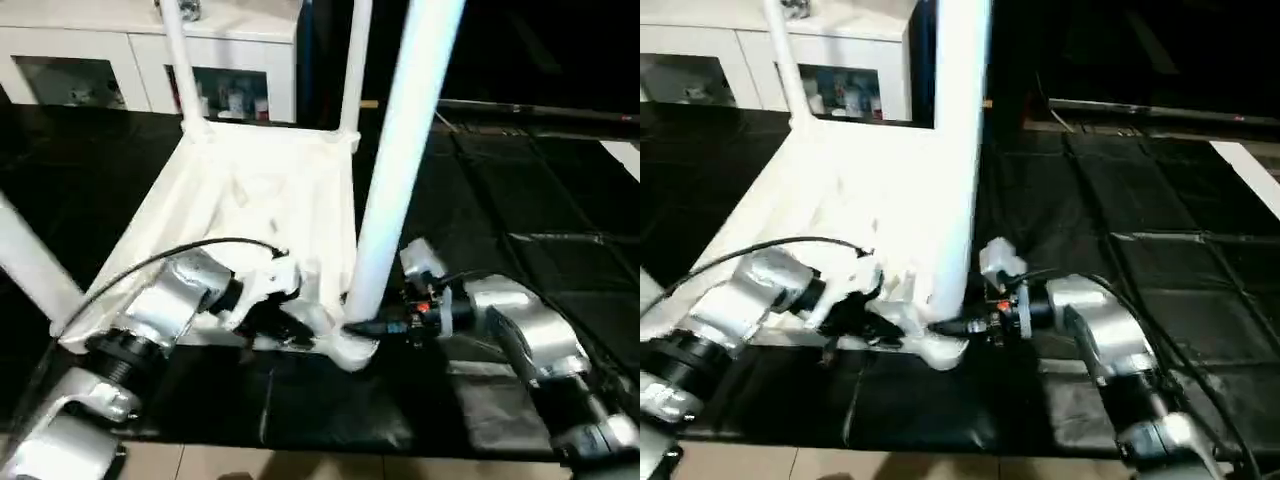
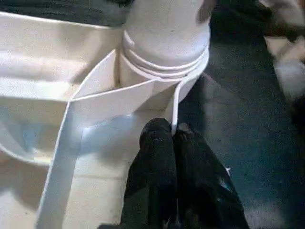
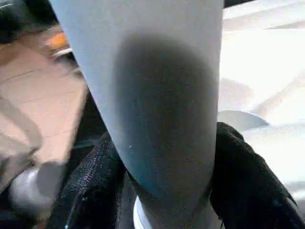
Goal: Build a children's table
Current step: Rotate leg to tighten
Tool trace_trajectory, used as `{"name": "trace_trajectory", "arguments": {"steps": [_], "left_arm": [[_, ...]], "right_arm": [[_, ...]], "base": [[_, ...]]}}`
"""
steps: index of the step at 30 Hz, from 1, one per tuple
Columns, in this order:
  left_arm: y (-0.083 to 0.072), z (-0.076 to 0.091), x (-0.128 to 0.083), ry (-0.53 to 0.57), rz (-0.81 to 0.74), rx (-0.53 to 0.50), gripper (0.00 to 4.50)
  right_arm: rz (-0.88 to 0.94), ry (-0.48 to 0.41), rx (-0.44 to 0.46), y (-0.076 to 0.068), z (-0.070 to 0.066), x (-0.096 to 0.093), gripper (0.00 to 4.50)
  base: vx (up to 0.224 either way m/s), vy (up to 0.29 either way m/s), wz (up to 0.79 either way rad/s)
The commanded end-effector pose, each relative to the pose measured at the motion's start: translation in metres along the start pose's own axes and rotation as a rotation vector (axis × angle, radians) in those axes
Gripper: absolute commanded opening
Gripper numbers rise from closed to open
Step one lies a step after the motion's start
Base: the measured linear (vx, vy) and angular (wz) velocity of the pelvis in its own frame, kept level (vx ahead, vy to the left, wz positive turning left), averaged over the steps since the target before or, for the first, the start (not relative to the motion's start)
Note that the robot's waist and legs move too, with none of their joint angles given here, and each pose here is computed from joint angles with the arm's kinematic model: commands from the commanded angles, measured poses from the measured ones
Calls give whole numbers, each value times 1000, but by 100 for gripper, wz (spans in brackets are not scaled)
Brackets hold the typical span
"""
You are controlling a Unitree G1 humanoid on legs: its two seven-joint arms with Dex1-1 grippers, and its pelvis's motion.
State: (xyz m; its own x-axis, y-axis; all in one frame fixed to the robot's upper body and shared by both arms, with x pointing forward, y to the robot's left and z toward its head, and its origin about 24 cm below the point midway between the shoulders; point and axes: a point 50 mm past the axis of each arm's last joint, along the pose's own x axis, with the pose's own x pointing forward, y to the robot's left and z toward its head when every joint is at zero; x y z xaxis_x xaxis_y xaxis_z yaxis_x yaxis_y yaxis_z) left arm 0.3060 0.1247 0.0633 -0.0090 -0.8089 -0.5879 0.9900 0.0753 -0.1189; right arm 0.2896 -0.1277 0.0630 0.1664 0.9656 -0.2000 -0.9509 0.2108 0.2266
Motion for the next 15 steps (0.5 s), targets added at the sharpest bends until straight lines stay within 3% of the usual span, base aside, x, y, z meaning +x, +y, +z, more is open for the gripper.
{"name": "trace_trajectory", "arguments": {"steps": [1, 9, 12, 14, 15], "left_arm": [[9, 23, 12, -112, 121, -25, 0], [16, 40, 34, -199, 305, -155, 0], [21, 55, 46, -260, 411, -209, 0], [22, 60, 50, -273, 434, -216, 0], [21, 62, 51, -275, 438, -212, 0]], "right_arm": [[-134, -2, 33, -2, -3, 23, 211], [-413, 20, 90, -14, 1, 51, 198], [-551, 32, 108, -20, 5, 65, 196], [-578, 41, 68, -21, 7, 70, 196], [-556, 25, 68, -19, 9, 73, 248]], "base": [[0, 0, 0], [0, 0, 0], [0, 0, 0], [0, 0, 0], [0, 0, 0]]}}
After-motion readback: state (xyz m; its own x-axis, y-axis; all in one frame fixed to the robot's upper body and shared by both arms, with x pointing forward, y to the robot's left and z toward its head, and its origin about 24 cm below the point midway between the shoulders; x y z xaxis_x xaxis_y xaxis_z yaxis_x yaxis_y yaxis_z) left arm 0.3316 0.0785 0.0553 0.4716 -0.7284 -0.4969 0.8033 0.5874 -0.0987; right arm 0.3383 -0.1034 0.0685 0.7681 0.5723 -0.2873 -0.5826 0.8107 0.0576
